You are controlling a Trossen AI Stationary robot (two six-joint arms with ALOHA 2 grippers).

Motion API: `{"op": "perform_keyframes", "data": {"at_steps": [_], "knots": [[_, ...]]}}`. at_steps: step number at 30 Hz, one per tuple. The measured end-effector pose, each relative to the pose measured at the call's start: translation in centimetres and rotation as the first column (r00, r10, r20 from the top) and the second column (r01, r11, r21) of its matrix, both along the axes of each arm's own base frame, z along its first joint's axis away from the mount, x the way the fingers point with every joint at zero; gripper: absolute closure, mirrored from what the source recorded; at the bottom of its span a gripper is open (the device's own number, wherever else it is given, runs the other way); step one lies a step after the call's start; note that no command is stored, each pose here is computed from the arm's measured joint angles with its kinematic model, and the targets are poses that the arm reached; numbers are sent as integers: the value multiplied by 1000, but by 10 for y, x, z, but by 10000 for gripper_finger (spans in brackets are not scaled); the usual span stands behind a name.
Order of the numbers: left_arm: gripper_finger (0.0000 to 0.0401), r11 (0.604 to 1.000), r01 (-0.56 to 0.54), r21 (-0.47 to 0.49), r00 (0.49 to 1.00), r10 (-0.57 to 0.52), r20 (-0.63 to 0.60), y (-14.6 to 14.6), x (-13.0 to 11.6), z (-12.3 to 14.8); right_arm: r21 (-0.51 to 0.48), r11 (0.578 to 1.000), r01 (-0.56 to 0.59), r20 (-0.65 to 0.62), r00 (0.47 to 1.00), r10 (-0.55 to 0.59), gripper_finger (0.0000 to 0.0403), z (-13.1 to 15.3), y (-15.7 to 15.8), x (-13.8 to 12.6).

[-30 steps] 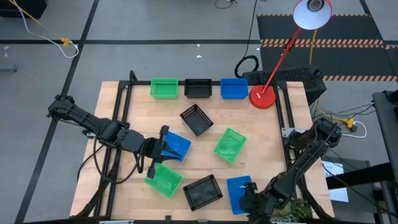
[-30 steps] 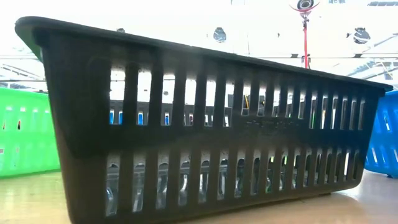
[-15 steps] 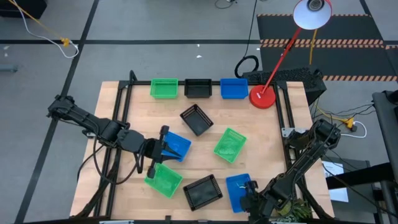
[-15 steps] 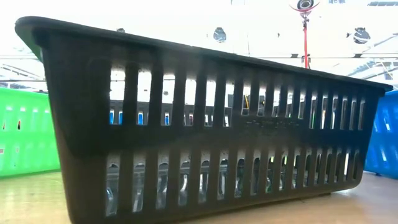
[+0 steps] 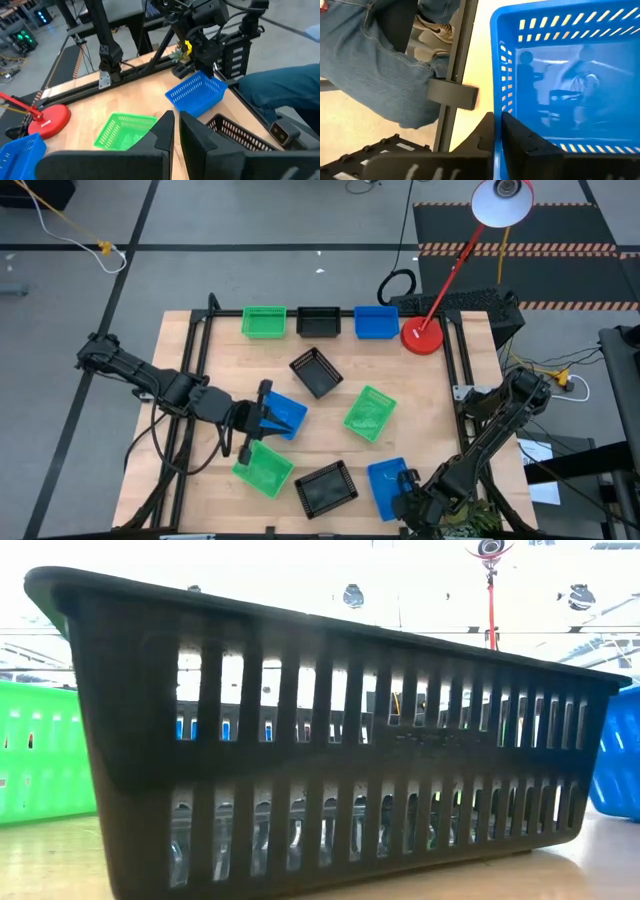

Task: Stack baskets by color
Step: Stack the bottom blue bin on the top blue bin

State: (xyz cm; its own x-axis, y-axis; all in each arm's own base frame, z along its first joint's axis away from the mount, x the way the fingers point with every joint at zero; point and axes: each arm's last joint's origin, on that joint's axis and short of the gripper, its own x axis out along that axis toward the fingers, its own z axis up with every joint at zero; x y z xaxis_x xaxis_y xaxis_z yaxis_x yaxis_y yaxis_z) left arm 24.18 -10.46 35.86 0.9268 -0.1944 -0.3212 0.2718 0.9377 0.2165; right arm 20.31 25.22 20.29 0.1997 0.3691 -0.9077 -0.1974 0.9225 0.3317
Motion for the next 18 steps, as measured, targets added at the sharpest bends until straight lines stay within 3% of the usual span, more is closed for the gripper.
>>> {"op": "perform_keyframes", "data": {"at_steps": [5,9,18], "knots": [[370,1000,-15,-15,999,15,36,2,4,2,-44,999,3,27,1000,-2,399,26,-8,-11],[370,1000,-31,3,999,31,37,5,6,2,-137,988,-76,92,992,89,400,50,-13,-23],[370,998,-67,11,996,67,52,13,19,-2,-372,912,-172,231,935,270,402,85,-32,-39]]}}
